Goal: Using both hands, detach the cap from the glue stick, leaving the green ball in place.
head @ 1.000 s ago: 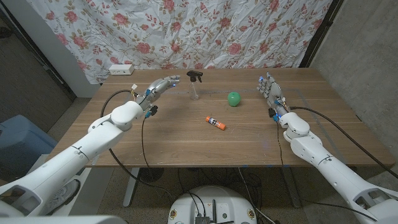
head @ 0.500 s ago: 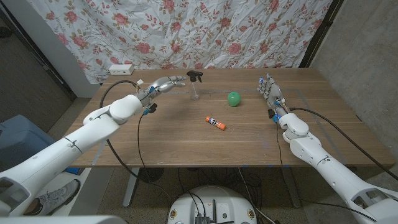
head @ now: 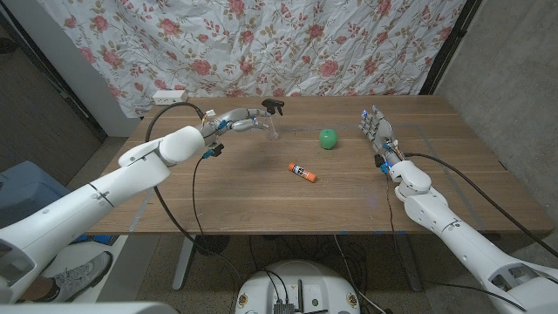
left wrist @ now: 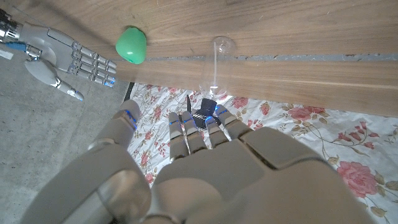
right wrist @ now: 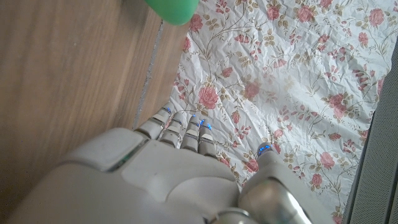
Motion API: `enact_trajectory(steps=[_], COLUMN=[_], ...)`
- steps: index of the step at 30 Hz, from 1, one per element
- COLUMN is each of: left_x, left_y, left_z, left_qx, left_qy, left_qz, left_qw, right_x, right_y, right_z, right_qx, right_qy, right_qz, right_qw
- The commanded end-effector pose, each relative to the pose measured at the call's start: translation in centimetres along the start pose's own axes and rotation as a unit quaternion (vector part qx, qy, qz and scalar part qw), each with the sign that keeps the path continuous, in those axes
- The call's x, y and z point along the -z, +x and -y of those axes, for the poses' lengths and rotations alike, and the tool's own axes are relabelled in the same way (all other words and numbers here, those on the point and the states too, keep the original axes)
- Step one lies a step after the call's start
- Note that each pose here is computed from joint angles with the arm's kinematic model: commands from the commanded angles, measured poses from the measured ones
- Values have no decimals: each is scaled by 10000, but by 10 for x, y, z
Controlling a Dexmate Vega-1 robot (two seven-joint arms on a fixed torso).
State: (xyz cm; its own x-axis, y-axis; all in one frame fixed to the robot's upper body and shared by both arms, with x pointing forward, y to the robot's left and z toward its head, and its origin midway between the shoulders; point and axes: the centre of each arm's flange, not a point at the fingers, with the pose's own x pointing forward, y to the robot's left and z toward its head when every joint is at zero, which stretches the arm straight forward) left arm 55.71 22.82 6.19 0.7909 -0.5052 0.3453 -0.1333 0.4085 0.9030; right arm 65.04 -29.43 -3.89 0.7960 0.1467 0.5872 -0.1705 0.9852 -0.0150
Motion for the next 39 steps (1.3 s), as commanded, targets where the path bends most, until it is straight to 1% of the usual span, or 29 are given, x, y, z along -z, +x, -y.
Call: enact_trajectory(steps=[1,9,12,17,23,32,34,36,38,39], left_x=[-25,-40,-47,-55,-63,-75,-77,-79,-80,-81], left_y=[9,19,21,26,33,43,45,47,49,50], left_z=[3,6,7,10,15,24,26,29,31,32], left_qx=[305,526,570,653,757,923,953,968,984,1007], left_qy=[826,1187,1462,1739,2001,2455,2465,2598,2525,2557], left_qz=[72,185,189,210,264,368,377,385,393,392], left_qw=[9961,9914,9874,9824,9765,9643,9637,9600,9618,9607], right_x=[5,6,6,5,5,6,6,6,6,6], right_y=[-5,-8,-11,-14,-17,-21,-21,-21,-22,-22], right_z=[-3,-4,-3,-1,-1,-1,-1,-1,-1,-1], right_qx=[-11,-17,13,53,93,144,146,150,152,149], right_qy=[60,58,60,47,50,67,67,63,72,76], right_qz=[7,-41,-46,-57,-64,-76,-78,-79,-83,-87], right_qw=[10000,10000,10000,10000,9999,9998,9998,9998,9998,9998])
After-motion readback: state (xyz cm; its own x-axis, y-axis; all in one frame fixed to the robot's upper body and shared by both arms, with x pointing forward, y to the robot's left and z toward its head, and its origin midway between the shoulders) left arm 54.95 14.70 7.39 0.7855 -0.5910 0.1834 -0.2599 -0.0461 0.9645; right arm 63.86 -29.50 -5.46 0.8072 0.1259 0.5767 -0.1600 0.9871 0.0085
